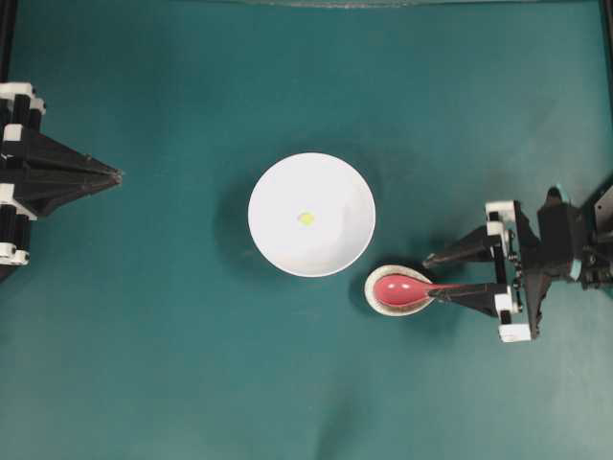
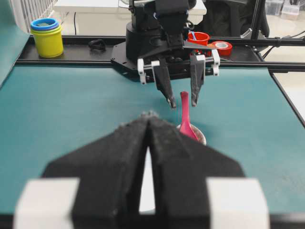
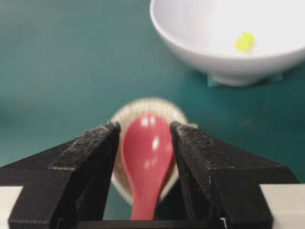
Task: Scoop the yellow hexagonal prism block from the bowl with a spoon using the right arm.
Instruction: 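Move the right gripper left toward the red spoon handle, then close the right gripper on the red spoon handle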
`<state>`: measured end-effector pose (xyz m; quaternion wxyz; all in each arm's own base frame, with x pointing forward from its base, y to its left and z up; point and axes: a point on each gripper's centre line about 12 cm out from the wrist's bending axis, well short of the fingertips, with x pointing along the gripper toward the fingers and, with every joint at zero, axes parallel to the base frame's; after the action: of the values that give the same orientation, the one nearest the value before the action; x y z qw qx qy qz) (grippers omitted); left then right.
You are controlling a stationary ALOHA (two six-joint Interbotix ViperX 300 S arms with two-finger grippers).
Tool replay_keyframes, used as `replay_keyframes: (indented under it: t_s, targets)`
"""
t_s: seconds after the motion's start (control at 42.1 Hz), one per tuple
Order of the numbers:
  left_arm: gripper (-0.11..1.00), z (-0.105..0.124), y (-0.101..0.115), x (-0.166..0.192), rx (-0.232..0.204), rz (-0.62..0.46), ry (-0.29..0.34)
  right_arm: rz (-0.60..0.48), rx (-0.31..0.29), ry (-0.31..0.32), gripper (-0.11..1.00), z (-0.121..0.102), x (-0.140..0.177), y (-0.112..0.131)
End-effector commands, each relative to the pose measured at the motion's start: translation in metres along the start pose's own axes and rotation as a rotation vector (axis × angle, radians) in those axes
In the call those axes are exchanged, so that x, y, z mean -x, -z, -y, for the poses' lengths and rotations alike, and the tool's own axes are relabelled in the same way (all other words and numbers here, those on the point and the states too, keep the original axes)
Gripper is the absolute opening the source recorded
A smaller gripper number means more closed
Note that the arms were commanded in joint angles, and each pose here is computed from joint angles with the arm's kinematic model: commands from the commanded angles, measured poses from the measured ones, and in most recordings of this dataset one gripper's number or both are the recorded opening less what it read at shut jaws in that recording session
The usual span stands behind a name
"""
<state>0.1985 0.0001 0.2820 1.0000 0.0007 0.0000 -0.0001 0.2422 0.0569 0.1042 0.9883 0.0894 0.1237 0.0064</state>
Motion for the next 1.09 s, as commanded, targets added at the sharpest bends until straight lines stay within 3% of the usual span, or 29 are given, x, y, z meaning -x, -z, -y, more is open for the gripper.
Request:
replay_keyframes:
  t_s: [0.0,0.285,1.069]
  targets:
    - [0.0,0.0,-0.005,-0.002,-0.002,0.011,0.0,0.014,0.001,0.004,0.53,-0.004,0.0,0.002]
    - [0.0,0.0,-0.004,-0.002,-0.002,0.006,0.0,-0.039,0.013,0.022,0.53,-0.007,0.006,0.019]
    - [0.0,0.0,-0.001,-0.003,-0.001,-0.026,0.0,-0.127,0.027,0.043,0.53,-0.002,0.011,0.034]
